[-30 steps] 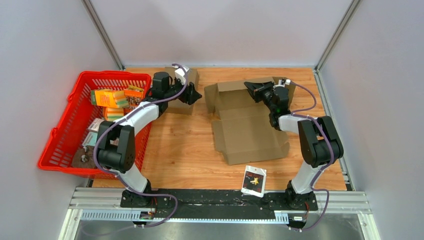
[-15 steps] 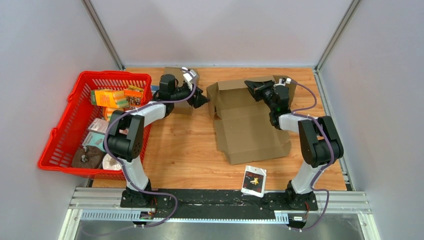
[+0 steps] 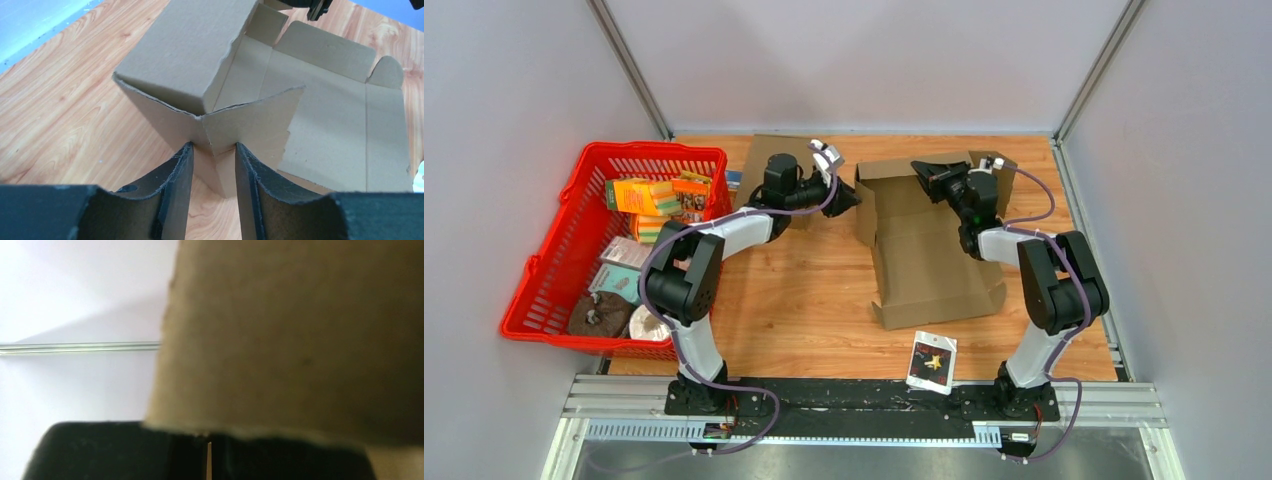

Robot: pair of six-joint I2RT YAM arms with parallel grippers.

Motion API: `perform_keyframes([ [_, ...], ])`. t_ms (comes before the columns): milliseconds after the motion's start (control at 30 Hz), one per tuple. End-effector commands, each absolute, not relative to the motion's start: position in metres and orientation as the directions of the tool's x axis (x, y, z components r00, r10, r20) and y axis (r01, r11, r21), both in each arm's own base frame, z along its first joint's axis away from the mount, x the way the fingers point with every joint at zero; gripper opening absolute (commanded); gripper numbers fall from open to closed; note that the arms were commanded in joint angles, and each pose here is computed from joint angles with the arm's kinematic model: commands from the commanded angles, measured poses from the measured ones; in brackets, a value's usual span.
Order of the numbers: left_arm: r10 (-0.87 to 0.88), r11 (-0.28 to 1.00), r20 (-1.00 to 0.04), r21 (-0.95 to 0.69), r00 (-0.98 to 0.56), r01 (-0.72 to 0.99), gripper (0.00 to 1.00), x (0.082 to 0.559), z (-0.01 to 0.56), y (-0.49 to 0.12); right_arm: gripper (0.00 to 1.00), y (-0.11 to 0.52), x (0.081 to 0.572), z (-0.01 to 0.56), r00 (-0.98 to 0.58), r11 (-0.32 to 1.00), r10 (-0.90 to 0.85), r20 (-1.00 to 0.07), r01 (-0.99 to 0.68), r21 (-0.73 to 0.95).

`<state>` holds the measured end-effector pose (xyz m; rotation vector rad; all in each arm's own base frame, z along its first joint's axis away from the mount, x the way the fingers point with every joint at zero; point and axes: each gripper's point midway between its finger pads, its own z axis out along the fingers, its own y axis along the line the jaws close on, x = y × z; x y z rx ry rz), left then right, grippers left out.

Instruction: Fold the paper box

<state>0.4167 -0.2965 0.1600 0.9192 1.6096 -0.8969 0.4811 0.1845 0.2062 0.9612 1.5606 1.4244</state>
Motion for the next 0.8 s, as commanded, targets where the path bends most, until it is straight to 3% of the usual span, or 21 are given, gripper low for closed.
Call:
perform_keyframes([
  [0,0.061,0.433,-0.993,-0.066,-0.102,0.899,0.44,0.414,0.198,-0.313,0.00,0.196,0.478,0.224,-0.400,0.056,0.914,-0.069,-0.045,0.997],
  [200,0.095,0.551,-0.989,-0.043,-0.115,0.833,0.48,0.425,0.189,-0.314,0.00,0.196,0.470,0.222,-0.386,0.037,0.921,-0.047,-0.033,0.999],
  [333,0.094,0.625,-0.987,-0.042,-0.128,0.779,0.66,0.428,0.186,-0.309,0.00,0.197,0.469,0.220,-0.385,0.031,0.922,-0.037,-0.022,0.999],
  [433,0.068,0.620,-0.985,-0.083,-0.159,0.780,0.72,0.425,0.184,-0.313,0.00,0.197,0.470,0.221,-0.386,0.019,0.922,-0.026,-0.022,1.000],
  [567,0.037,0.694,-0.960,-0.175,-0.277,0.698,0.71,0.438,0.170,-0.318,0.00,0.201,0.465,0.219,-0.388,0.012,0.921,-0.015,-0.009,1.000],
  [767,0.029,0.834,-0.986,-0.067,-0.164,0.548,0.67,0.442,0.173,-0.318,0.00,0.201,0.460,0.212,-0.385,-0.033,0.922,0.043,0.031,0.999],
])
